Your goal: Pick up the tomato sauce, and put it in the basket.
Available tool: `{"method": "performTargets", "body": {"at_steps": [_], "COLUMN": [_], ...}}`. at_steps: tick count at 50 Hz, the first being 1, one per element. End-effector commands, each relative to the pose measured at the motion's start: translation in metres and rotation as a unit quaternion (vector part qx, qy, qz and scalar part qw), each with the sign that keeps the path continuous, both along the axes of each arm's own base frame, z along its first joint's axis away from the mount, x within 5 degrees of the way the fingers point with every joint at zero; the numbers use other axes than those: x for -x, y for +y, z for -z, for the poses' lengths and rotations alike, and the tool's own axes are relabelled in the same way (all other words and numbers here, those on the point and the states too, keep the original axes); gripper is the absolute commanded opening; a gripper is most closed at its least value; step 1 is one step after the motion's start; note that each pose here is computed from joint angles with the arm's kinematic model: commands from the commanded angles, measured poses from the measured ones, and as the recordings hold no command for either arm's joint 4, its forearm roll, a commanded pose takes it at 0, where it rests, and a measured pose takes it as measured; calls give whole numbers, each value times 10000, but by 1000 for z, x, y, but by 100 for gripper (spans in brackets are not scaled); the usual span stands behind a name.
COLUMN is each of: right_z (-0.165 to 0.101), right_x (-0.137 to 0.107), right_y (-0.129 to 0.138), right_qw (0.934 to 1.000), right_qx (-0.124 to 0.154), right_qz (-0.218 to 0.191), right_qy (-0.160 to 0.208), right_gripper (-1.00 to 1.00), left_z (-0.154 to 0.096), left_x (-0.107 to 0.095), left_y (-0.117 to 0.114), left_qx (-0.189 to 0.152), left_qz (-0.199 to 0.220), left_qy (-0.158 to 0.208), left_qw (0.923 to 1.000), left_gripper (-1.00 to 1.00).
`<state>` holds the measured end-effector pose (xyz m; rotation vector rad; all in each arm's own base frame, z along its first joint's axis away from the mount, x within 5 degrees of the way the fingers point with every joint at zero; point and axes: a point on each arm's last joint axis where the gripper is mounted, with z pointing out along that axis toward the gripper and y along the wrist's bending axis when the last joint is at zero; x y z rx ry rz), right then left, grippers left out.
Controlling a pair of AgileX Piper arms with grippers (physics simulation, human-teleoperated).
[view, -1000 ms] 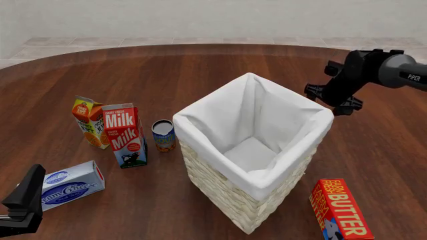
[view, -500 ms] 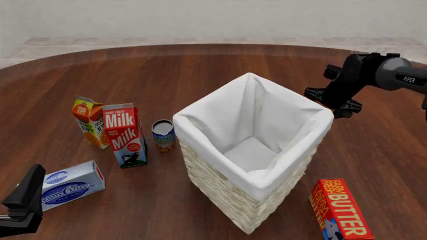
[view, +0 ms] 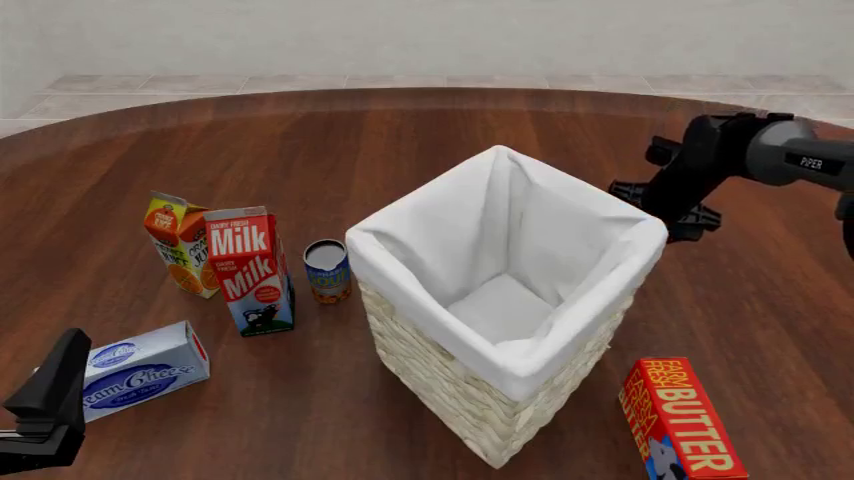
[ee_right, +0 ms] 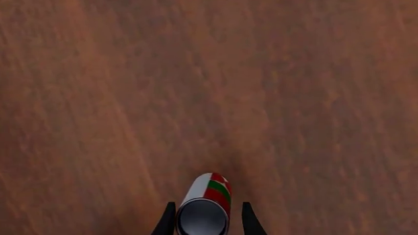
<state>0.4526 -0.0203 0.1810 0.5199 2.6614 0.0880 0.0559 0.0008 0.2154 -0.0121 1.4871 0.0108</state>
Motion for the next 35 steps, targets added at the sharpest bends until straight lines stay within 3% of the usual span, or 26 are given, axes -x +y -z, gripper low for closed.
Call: {"method": "performTargets", "body": {"at_steps": [1, 27, 28, 35], "right_z": [3, 9, 9, 6], "right_x": [0, -5, -5, -6], "right_y": [-3, -2, -2, 0], "right_qw": [10000, 10000, 10000, 10000], "right_qx": [8, 9, 8, 8], "right_qz": [11, -14, -10, -20], "right_qy": [33, 75, 76, 47], "right_gripper": [100, 100, -100, -100], "left_z": [0, 0, 0, 0], "left_x": [0, 0, 0, 0], "left_y": [0, 0, 0, 0], "left_qx": [-15, -15, -14, -14], "left_qz": [1, 2, 1, 2], "left_qy": [-15, -14, -12, -14], "left_qw": [10000, 10000, 10000, 10000], "left_gripper": [100, 100, 100, 100]}}
